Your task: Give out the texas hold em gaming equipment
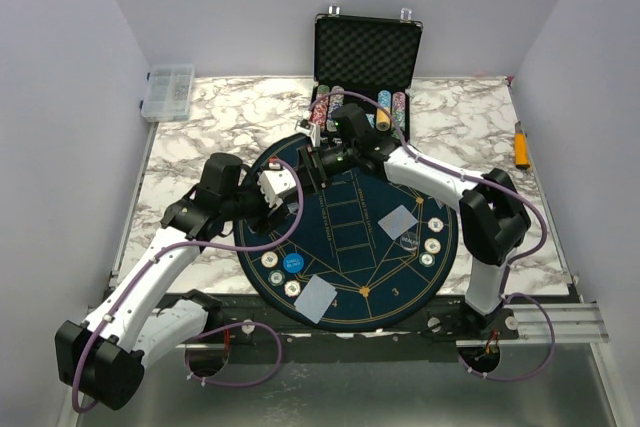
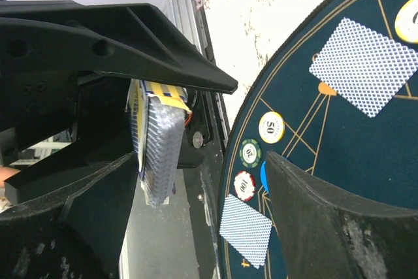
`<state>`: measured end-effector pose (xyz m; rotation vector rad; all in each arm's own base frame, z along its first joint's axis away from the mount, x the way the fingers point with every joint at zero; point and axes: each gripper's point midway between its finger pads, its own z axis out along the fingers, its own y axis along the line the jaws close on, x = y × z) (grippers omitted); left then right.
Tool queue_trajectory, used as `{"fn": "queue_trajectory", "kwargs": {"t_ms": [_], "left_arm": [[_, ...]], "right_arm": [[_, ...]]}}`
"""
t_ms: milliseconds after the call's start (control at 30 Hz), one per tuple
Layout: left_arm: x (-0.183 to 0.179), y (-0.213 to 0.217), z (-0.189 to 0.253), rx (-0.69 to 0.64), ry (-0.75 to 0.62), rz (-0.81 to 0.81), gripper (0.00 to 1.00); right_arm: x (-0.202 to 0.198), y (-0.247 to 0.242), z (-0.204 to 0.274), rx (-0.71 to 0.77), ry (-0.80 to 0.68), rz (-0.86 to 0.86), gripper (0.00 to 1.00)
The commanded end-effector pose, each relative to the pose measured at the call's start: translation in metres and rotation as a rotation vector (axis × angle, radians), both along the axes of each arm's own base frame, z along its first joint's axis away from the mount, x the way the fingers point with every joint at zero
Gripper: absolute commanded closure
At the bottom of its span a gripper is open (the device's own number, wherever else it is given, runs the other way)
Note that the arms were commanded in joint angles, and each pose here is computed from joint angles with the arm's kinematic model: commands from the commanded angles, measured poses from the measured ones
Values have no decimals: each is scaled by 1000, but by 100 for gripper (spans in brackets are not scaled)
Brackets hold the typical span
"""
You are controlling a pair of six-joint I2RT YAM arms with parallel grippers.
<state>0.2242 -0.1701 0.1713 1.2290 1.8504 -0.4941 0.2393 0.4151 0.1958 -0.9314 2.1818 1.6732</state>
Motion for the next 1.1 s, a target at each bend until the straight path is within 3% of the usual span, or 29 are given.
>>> {"fn": "queue_trajectory", "kwargs": {"t_ms": [0, 233, 367, 433, 567, 700, 867, 1067], "left_arm": [[5, -5, 18, -25, -67, -17, 100], [3, -1, 11, -10, -65, -8, 100], [3, 0, 8, -5, -60, -6, 100], [4, -1, 9, -7, -58, -7, 100], [5, -3, 10, -11, -54, -10, 100], [6, -5, 12, -20, -46, -10, 100], [7, -4, 13, -18, -51, -3, 100], [5, 1, 3, -1, -42, 14, 100]], "right_arm": [[0, -5, -17, -49, 43, 4, 24], [9, -27, -13, -51, 50, -19, 45], [6, -33, -6, -38, 34, -15, 50], [1, -33, 3, -5, 32, 10, 47], [-3, -27, 19, 51, 52, 22, 28], [-3, -19, 17, 59, 61, 49, 24], [7, -9, 9, 33, 85, 17, 41], [2, -20, -1, -24, 77, 29, 72]]}}
